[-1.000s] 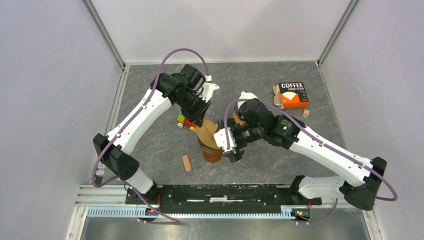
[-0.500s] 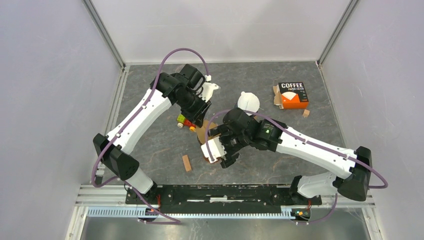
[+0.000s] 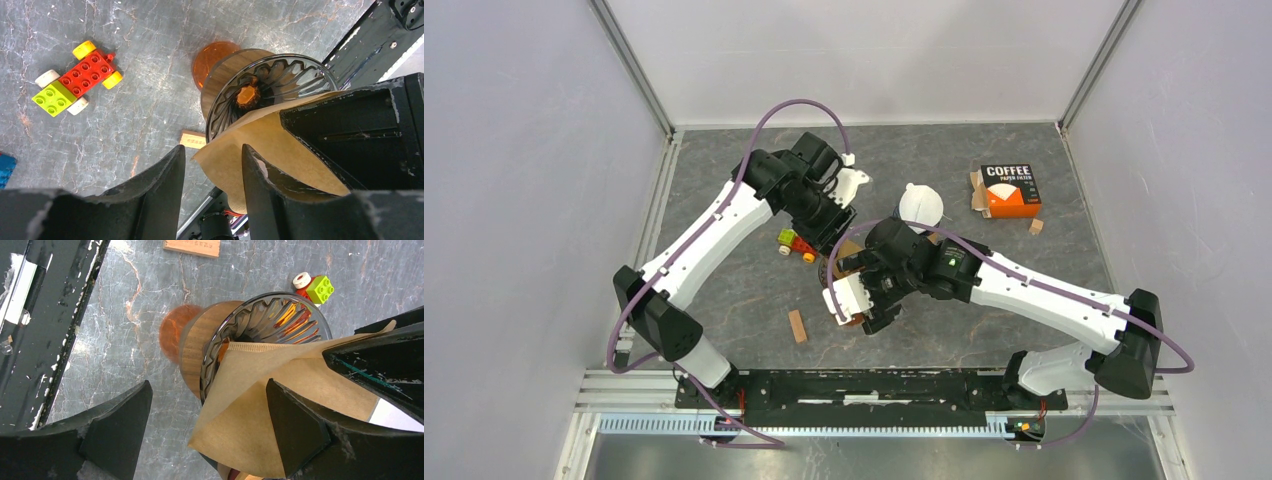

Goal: Place the coffee filter in the dripper
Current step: Place the coffee filter in the coffee dripper.

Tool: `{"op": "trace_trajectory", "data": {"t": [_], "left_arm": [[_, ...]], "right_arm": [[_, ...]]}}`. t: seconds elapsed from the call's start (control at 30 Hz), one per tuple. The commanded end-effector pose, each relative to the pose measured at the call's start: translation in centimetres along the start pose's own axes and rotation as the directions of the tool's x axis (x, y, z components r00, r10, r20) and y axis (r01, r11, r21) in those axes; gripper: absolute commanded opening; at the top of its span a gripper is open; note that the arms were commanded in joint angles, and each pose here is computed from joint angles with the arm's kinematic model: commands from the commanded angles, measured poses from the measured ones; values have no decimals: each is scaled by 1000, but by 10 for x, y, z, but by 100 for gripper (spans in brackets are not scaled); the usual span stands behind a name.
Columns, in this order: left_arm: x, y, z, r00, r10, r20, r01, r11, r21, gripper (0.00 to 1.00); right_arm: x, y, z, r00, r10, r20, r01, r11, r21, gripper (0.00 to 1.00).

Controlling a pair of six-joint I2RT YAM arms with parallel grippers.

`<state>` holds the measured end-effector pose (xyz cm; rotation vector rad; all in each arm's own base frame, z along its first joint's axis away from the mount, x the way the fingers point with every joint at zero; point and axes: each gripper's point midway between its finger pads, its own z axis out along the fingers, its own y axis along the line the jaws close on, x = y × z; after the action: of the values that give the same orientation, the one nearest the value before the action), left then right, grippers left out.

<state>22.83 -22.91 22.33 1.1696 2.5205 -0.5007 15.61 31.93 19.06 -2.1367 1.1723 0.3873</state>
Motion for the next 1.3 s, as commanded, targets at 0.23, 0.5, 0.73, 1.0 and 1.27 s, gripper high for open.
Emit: {"op": "trace_trajectory", "data": {"t": [0.23,0.5,0.73,1.0,1.27], "left_arm": [[4,-12,4,1000,11,16,-12,998,65,62],[11,-11,10,1000,20,7,-21,998,64,65],[6,-9,14,999,32,2,-32,998,62,66],[17,-7,26,997,55,-53,-53,998,43,66],[23,-8,34,993,80,-89,-79,997,14,67]], "right_arm": [[-23,-5,0,999,-39,35,38,999,10,90],[-17,-7,10,1000,-19,-2,19,1000,18,90],[-10,-8,11,999,-26,-41,27,999,17,90],[-3,-2,17,998,-26,-53,26,1000,-2,90],[-1,-1,21,997,-35,-75,35,999,2,90]]}}
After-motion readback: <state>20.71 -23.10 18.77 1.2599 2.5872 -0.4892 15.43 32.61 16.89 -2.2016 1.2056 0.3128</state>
